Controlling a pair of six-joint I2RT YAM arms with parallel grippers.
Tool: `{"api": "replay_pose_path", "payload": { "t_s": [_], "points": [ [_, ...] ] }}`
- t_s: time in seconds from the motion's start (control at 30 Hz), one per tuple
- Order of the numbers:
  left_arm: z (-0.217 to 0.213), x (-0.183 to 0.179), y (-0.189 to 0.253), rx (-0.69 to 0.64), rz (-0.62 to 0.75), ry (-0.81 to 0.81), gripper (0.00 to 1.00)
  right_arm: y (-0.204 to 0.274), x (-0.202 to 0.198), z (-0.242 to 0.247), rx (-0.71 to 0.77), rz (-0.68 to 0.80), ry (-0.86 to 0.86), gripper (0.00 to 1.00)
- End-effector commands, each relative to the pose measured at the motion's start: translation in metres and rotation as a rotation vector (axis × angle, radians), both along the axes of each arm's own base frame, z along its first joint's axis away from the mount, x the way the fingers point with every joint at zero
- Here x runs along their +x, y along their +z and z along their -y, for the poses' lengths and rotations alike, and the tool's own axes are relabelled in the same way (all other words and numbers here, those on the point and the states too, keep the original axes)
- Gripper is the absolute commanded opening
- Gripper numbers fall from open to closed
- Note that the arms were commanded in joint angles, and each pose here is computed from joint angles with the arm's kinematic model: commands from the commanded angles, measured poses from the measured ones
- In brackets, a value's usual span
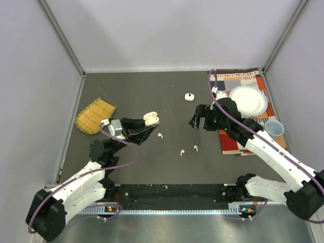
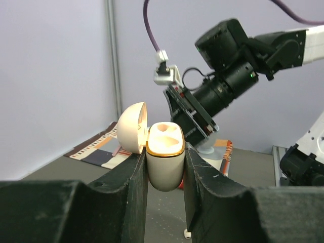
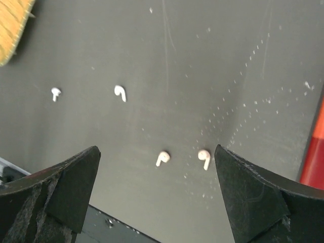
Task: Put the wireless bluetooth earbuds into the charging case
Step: Pick up the right earbud from the center of the board.
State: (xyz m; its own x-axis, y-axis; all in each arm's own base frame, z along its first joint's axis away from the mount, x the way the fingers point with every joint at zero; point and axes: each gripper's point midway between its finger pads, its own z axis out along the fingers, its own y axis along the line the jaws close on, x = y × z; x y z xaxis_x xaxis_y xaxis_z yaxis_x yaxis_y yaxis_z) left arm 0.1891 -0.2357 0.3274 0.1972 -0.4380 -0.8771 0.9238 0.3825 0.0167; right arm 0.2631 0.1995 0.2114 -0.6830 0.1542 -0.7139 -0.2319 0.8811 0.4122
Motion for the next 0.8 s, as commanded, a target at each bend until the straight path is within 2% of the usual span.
{"api": "replay_pose_path", "payload": {
  "t_s": [0.0,0.07,0.4,0.53,0.77],
  "points": [
    [-0.014,-0.003,0.020,-0.083,0.062,0.060,0.00,-0.029,-0.006,0.008,-0.058,-0.057,-0.004,0.95],
    [-0.015,-0.004,0.022,-0.074,0.088,0.072,0.00,-0.038,-0.010,0.007,-0.062,-0.085,0.012,0.95],
    [-0.027,0.009,0.022,-0.140,-0.009,0.141,0.00,-0.067,-0.019,0.003,-0.087,-0.170,0.050,0.93],
    [-0.030,0.010,0.020,-0.147,-0.004,0.163,0.00,-0.076,-0.021,0.007,-0.114,-0.179,0.053,0.93],
    [-0.013,-0.007,0.012,-0.071,0.019,0.036,0.00,-0.110,-0.034,0.014,-0.209,-0.229,0.062,0.87]
  ]
}}
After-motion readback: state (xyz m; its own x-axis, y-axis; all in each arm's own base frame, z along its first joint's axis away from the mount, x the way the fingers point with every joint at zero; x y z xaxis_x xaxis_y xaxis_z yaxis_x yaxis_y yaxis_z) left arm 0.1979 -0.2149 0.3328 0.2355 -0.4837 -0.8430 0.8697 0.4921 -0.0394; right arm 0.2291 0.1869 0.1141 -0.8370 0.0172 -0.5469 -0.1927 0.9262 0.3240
